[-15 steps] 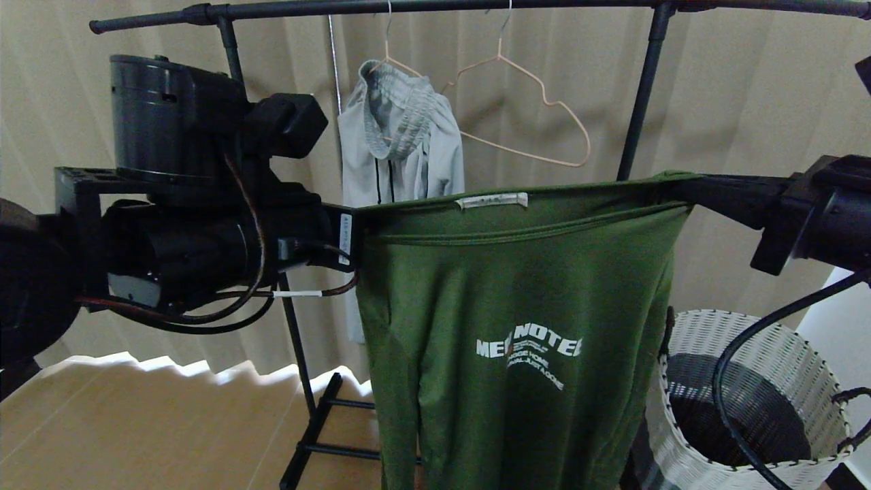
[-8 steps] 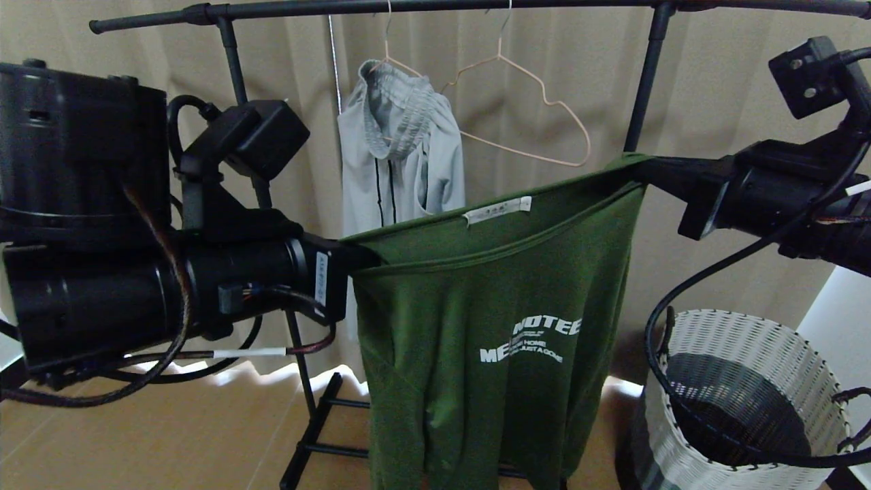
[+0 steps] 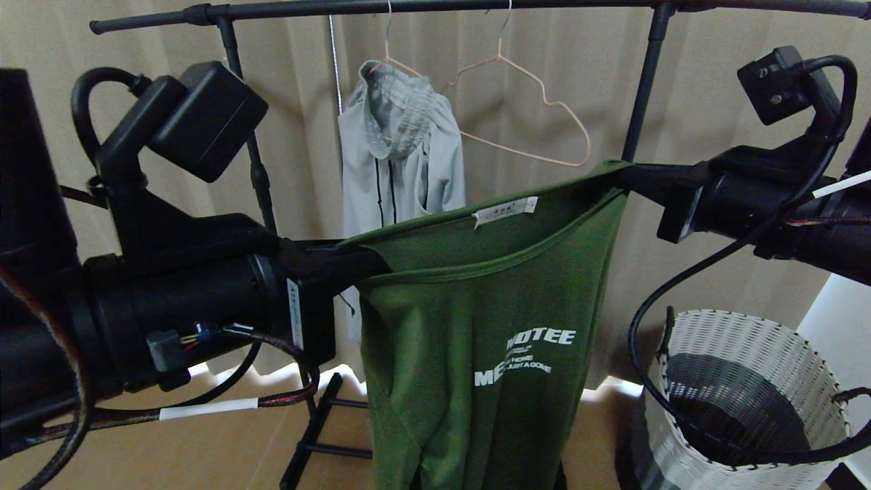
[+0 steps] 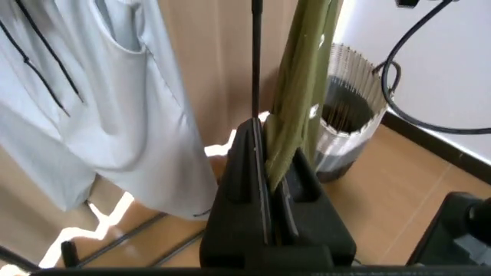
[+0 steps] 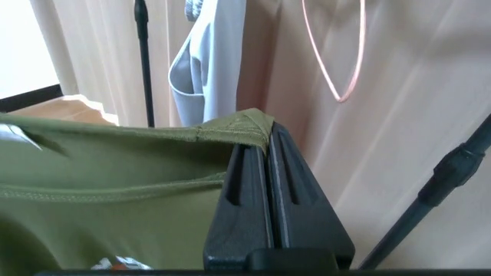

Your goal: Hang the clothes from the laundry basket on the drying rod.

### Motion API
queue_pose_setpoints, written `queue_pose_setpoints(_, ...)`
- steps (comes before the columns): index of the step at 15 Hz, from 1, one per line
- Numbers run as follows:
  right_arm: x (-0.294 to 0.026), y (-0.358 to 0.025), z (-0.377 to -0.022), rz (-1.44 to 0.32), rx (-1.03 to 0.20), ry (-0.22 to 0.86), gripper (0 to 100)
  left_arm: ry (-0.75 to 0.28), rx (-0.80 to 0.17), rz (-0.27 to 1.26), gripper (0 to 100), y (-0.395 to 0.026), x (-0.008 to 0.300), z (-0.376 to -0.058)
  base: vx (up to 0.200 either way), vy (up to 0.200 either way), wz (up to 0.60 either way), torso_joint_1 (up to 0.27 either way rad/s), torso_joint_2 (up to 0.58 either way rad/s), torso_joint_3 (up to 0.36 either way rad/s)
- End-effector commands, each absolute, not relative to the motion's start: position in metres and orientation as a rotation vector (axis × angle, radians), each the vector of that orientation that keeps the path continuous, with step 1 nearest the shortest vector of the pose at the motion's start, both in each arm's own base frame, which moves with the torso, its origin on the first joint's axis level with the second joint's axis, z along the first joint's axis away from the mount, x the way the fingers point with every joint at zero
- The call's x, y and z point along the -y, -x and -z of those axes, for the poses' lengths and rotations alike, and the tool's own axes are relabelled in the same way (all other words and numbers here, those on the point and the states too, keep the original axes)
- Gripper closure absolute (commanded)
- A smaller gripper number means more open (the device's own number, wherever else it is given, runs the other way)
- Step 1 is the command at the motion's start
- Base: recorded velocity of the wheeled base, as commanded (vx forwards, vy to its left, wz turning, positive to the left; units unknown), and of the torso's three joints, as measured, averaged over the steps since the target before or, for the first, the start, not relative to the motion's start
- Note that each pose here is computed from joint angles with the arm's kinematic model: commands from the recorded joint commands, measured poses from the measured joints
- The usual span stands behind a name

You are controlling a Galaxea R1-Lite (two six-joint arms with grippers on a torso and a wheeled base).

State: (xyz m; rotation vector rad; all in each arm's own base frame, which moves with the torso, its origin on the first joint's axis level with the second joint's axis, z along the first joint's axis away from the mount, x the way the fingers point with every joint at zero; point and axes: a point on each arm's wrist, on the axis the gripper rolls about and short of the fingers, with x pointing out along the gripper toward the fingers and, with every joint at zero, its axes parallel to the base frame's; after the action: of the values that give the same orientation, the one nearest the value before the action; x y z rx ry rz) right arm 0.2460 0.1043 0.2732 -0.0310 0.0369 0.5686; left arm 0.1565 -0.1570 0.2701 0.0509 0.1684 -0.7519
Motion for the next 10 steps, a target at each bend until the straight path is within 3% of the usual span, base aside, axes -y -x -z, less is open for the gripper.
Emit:
queue_pose_setpoints(1, -0.103, -0.244, -0.274, -0.565, -0.034, 0.033, 100, -0.035, -0.118, 0.735, 100, -0.159, 0.152, -0.269, 0.000, 0.000, 0.00, 0.000, 0.00, 0.000)
queue_pose_setpoints(7, -0.092, -0.219, -0.293, -0.558, 0.024, 0.027, 100, -0.021, -0.111, 0.520, 100, -0.215, 0.133, -0.295, 0.000, 0.000, 0.00, 0.000, 0.00, 0.000)
queue_pose_setpoints(10, -0.088, -0.209, -0.293, -0.559, -0.012, 0.030, 100, -0.019, -0.115, 0.468, 100, -0.235, 0.133, -0.299, 0.000, 0.000, 0.00, 0.000, 0.00, 0.000)
